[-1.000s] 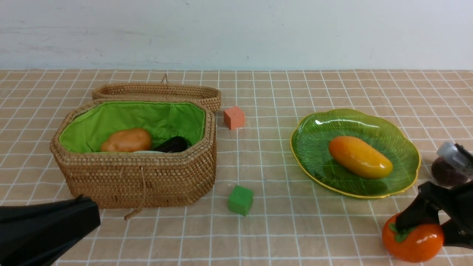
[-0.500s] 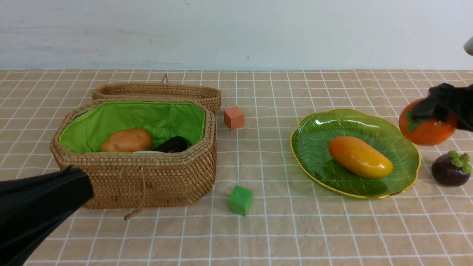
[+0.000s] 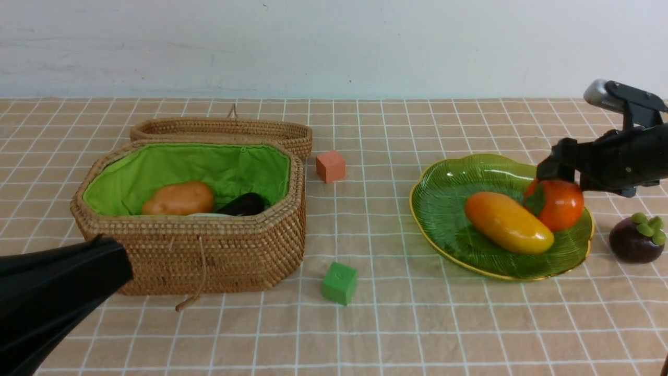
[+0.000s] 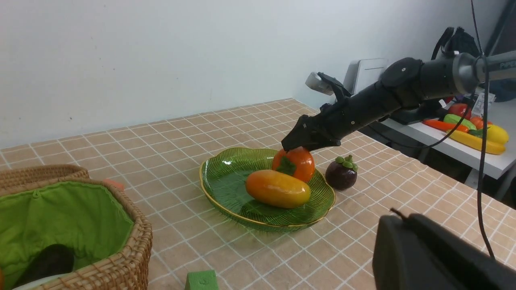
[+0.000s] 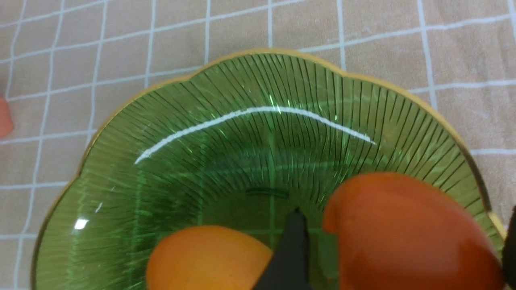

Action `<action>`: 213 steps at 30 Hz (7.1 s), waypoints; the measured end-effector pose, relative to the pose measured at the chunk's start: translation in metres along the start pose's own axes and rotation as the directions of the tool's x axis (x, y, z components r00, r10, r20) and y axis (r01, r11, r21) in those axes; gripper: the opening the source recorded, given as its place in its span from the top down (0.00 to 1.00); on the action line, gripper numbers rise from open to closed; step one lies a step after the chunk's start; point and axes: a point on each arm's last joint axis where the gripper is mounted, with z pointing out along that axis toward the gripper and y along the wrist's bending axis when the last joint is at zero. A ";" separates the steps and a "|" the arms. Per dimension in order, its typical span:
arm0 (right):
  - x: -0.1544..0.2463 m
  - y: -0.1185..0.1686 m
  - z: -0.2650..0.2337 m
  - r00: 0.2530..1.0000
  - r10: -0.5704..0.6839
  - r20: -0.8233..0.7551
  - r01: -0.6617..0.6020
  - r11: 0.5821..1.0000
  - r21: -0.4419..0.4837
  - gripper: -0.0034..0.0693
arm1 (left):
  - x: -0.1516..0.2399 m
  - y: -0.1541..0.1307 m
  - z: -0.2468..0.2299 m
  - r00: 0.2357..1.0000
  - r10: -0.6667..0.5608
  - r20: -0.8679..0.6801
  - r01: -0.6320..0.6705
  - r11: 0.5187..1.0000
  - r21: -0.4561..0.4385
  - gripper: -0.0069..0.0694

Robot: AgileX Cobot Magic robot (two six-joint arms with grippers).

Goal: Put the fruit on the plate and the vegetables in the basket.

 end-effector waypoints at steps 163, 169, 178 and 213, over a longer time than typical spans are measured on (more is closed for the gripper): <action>0.304 0.022 -0.214 0.871 -0.144 0.469 0.104 0.989 0.110 0.95 | 0.128 0.047 -0.041 0.991 0.117 0.066 -0.082 0.914 -0.397 0.93; 0.304 0.022 -0.214 0.871 -0.144 0.470 0.104 0.989 0.110 0.95 | 0.160 0.062 -0.044 0.997 -0.063 -0.049 0.025 0.826 -0.563 0.93; 0.304 0.022 -0.214 0.871 -0.144 0.470 0.104 0.989 0.110 0.94 | 0.172 0.063 -0.046 0.977 -0.192 -0.096 0.100 0.802 -0.589 0.93; 0.304 0.022 -0.214 0.871 -0.144 0.470 0.104 0.989 0.110 0.89 | 0.172 0.063 -0.046 0.977 -0.193 -0.095 0.101 0.802 -0.589 0.92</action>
